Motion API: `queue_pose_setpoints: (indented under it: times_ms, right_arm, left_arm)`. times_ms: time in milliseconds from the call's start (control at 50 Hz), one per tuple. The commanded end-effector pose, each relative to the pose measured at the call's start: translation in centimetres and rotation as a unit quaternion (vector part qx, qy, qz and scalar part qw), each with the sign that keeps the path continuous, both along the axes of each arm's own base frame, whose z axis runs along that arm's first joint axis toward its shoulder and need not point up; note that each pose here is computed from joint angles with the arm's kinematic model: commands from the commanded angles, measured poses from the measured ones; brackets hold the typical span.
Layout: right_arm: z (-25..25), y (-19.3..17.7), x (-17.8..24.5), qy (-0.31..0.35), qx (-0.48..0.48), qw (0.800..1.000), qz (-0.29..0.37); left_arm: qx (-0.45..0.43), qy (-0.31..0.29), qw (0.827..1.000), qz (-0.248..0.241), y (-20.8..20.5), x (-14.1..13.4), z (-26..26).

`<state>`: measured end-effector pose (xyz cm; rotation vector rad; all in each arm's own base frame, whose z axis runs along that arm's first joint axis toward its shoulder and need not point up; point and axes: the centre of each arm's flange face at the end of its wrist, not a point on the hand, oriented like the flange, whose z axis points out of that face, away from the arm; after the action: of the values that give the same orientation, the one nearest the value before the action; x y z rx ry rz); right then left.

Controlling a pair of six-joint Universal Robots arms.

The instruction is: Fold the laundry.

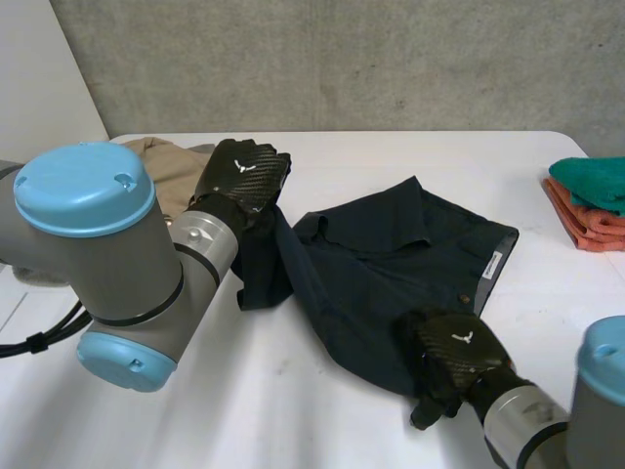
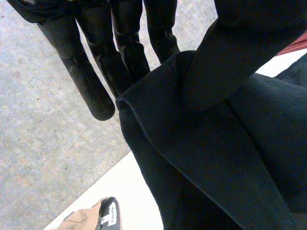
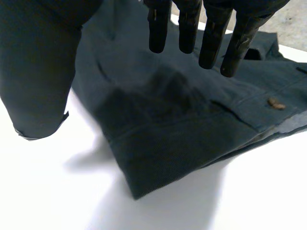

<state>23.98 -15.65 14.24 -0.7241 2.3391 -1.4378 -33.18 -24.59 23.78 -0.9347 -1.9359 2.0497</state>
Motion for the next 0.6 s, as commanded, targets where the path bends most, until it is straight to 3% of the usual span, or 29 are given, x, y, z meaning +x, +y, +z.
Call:
queue_pose_setpoints:
  times_ms: [20, 280, 420, 500, 600]
  right_arm:
    - [-1.6, -0.2, 0.9, 0.029, -0.028, 0.999, 0.007]
    - [-2.7, -2.4, 0.8, 0.064, -0.078, 0.994, -0.034]
    - [1.3, -4.3, 0.9, 0.06, -0.153, 0.985, -0.043]
    - [6.7, -5.7, -0.4, 0.111, -0.22, 0.968, -0.039]
    - [12.0, -6.2, -2.3, 0.243, -0.225, 0.944, 0.016]
  left_arm:
    - [-0.002, 0.002, 1.0, 0.006, -0.8, 0.0, 0.0]
    - [-0.004, 0.008, 1.0, 0.022, -1.9, 0.6, 0.4]
    - [0.025, -0.011, 0.999, 0.026, -0.6, 1.4, -0.3]
    - [0.05, -0.032, 0.998, 0.025, 1.8, 3.0, 1.2]
    - [0.077, -0.055, 0.995, 0.02, 5.2, 5.2, 2.9]
